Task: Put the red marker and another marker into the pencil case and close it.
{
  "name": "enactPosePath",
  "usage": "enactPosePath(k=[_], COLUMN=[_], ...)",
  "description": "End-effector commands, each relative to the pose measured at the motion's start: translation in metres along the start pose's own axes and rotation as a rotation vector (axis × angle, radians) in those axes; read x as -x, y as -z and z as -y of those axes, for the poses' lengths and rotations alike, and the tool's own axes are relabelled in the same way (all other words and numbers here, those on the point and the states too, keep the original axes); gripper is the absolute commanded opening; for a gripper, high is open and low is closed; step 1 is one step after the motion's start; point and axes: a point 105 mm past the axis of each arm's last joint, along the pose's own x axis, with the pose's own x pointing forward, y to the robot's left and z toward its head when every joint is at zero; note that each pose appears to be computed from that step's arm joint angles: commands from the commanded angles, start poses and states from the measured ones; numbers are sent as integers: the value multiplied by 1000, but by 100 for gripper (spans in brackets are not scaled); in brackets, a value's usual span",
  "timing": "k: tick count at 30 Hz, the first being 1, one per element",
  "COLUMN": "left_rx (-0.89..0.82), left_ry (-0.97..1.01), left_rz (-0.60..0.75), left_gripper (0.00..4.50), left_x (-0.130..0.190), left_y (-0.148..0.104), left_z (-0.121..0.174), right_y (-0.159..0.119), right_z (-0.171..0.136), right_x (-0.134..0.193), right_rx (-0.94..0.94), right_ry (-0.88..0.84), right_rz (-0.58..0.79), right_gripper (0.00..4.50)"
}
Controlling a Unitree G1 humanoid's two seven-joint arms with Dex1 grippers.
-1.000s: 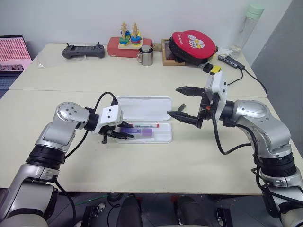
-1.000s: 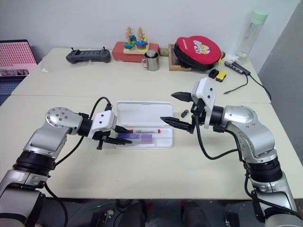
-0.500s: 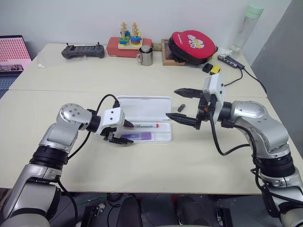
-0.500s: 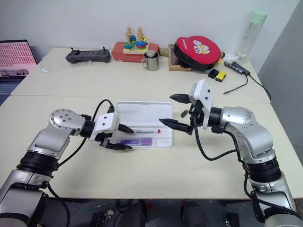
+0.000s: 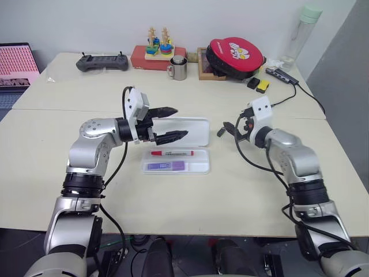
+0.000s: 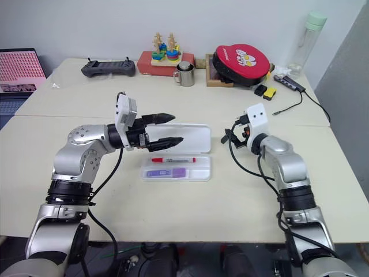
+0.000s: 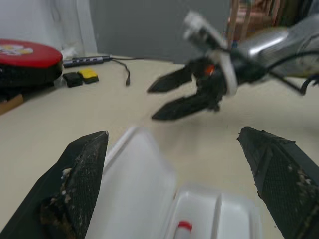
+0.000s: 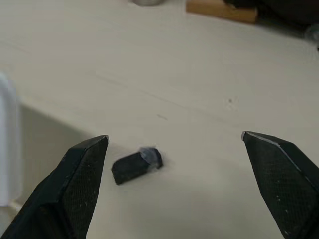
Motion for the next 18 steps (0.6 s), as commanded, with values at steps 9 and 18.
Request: enactPosePath(k=[9, 18], left_rx=[-38, -56], left_ry=[-43, -42], left_rz=[106, 95], left_gripper=[446, 446], left_x=[-9, -12], left_y=[-26, -26], left_z=[3, 4], right_y=[3, 33], right_z=[-20, -33], right_x=[-25, -36], right_rx=[-68, -29], right_ry=[85, 126], right_rz=[4, -79], right_gripper=[450, 450])
